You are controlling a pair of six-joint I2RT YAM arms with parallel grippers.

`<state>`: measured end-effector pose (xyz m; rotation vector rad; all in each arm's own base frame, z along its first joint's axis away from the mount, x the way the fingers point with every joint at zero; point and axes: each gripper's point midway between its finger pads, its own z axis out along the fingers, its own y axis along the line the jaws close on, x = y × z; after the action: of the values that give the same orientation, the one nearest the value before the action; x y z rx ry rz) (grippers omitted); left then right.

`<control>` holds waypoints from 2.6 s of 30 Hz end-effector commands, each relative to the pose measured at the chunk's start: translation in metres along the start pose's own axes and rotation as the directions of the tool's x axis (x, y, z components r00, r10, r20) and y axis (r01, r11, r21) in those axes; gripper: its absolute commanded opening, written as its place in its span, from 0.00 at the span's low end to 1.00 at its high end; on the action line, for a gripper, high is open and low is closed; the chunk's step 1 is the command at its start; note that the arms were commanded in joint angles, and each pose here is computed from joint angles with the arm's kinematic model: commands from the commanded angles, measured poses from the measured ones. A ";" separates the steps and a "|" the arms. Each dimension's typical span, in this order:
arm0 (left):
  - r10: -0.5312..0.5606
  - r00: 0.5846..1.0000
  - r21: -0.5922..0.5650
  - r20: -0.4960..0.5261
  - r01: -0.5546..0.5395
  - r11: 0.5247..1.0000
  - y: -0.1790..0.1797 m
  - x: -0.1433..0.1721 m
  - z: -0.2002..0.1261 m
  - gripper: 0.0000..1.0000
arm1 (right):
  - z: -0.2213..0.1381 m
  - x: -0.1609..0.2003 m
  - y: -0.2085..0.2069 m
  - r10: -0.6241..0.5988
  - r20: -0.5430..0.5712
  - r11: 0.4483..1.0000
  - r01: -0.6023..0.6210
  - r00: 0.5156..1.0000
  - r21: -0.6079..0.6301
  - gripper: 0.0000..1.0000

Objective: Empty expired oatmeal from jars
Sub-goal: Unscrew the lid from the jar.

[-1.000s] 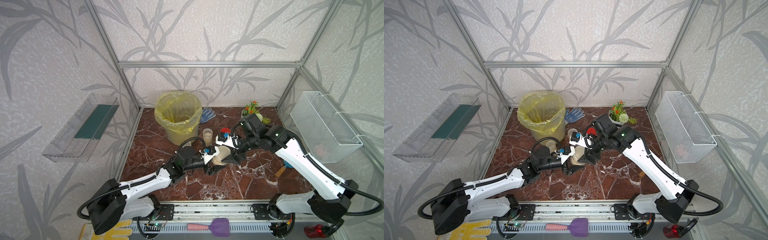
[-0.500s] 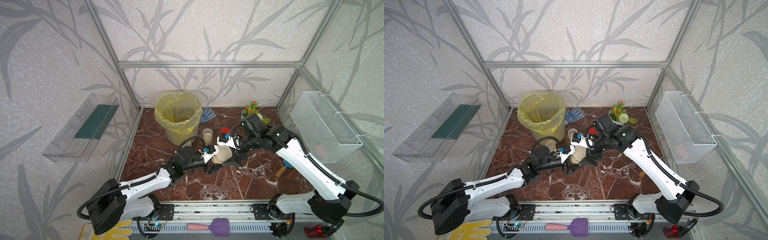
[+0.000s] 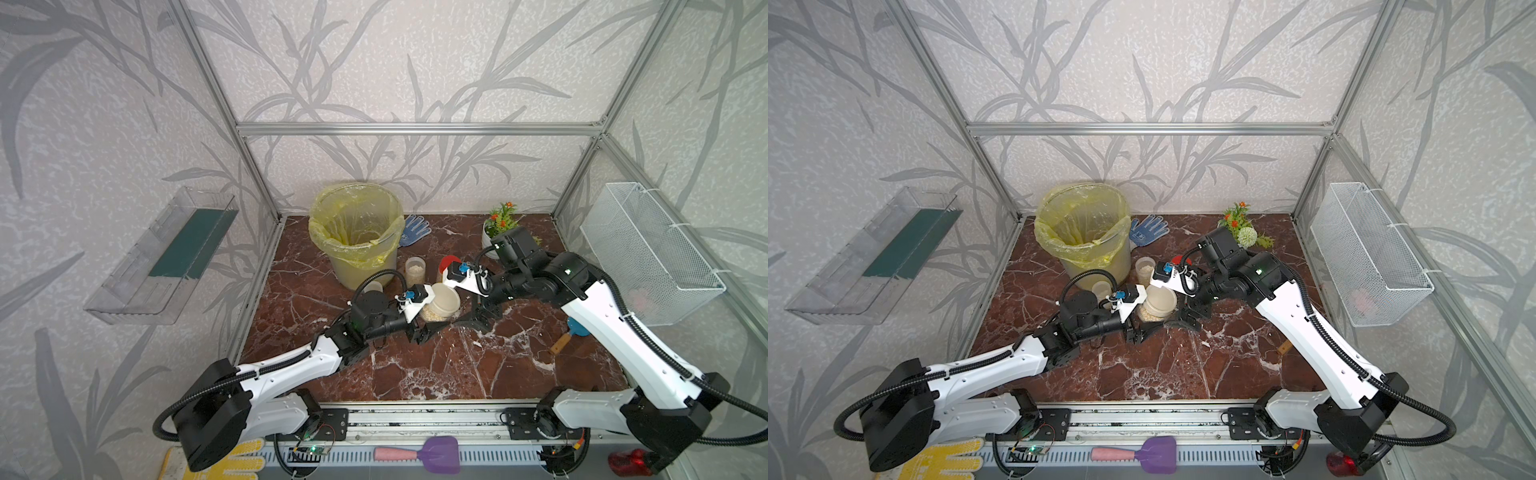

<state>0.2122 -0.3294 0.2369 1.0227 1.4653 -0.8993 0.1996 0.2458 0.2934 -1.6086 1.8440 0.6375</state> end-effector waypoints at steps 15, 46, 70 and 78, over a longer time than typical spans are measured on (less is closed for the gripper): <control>0.122 0.989 -0.138 0.086 -0.110 0.984 0.019 -0.036 -0.012 0.00 | -0.044 -0.027 -0.013 0.472 0.246 0.860 -0.504 0.846 0.083 0.99; 0.213 0.977 -0.226 0.004 -0.207 0.952 0.034 -0.018 -0.014 0.00 | 0.003 -0.020 -0.032 0.947 0.242 0.176 -0.970 0.213 0.168 0.99; 0.213 0.977 -0.215 -0.007 -0.210 0.954 0.033 -0.014 -0.014 0.00 | 0.045 -0.034 -0.027 0.965 0.095 0.233 -0.964 0.246 0.131 0.99; 0.208 0.978 -0.202 -0.007 -0.205 0.958 0.032 -0.013 -0.011 0.00 | 0.058 -0.039 -0.021 0.967 0.035 0.248 -0.964 0.252 0.097 0.98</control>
<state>0.2411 -0.3059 0.2256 1.0069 1.4759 -0.5833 0.2505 0.2843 0.2753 0.0225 2.7216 0.8318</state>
